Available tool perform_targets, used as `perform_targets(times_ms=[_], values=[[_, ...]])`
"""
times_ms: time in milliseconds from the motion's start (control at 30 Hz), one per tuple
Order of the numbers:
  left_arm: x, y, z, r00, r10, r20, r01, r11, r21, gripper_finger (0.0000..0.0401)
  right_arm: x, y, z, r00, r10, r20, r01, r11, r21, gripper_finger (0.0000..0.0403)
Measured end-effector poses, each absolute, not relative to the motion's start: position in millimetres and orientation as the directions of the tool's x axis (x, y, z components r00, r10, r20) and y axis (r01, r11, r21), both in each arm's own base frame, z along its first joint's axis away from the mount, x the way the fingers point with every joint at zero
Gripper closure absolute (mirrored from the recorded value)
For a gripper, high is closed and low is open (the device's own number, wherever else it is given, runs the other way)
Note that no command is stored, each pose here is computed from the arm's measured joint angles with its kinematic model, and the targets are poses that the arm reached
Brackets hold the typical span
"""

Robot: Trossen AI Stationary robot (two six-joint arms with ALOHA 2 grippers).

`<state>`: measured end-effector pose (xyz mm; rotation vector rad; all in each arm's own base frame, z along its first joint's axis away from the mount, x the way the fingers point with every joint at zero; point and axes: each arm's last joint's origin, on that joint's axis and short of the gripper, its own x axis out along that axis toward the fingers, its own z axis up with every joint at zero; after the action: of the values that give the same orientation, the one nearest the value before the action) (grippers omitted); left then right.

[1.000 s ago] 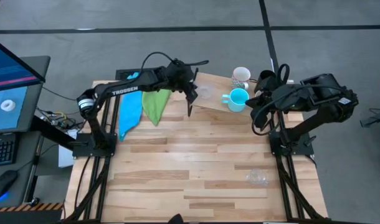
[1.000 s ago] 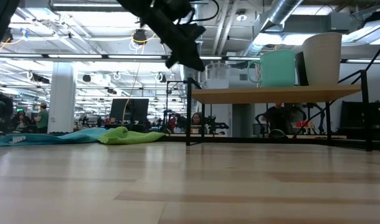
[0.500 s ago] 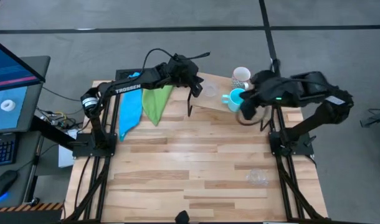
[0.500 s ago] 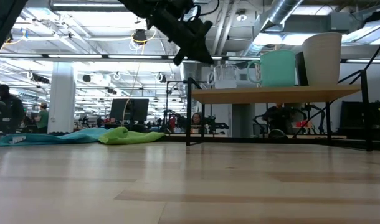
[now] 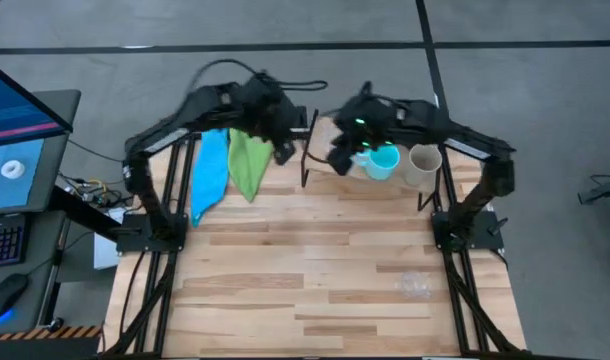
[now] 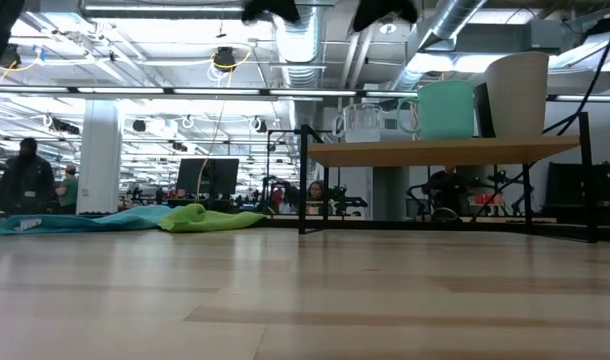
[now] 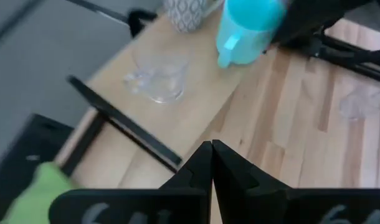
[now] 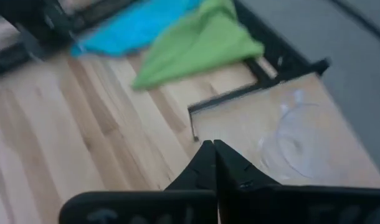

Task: Stack small to large cups/mugs on shelf
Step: Put the left transparent mug on the shelf

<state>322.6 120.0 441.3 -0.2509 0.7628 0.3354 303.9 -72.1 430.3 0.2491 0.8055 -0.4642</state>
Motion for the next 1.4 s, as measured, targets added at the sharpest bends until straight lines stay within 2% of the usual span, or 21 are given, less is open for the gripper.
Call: perform_targets(times_ms=[233, 367, 533, 1033, 1400], values=[[250.2, 68.2, 510.5, 0.686, 0.401, -0.608, -0.507, 0.862, -0.003, 0.0401, 360.8, -103.7, 366.9, 0.488, -0.225, -0.844, 0.442, 0.897, 0.017, 0.0398], [216.5, 48.4, 529.8, 0.711, 0.464, -0.528, -0.559, 0.829, -0.025, 0.0401, 381.5, -109.7, 341.6, 0.43, -0.22, -0.876, 0.433, 0.901, -0.013, 0.04], [194.1, 34.8, 540.4, 0.726, 0.502, -0.471, -0.592, 0.804, -0.056, 0.0401, 393.7, -116.2, 330.1, 0.37, -0.305, -0.877, 0.464, 0.879, -0.11, 0.04], [192.7, 27.5, 537.5, 0.725, 0.486, -0.488, -0.579, 0.813, -0.052, 0.0401, 376.6, -145.8, 327.2, 0.251, -0.366, -0.896, 0.533, 0.825, -0.188, 0.0401], [192.3, 27.0, 537.2, 0.73, 0.472, -0.494, -0.566, 0.823, -0.05, 0.0401, 371.2, -157.4, 327.2, 0.22, -0.4, -0.89, 0.563, 0.797, -0.219, 0.0401]])
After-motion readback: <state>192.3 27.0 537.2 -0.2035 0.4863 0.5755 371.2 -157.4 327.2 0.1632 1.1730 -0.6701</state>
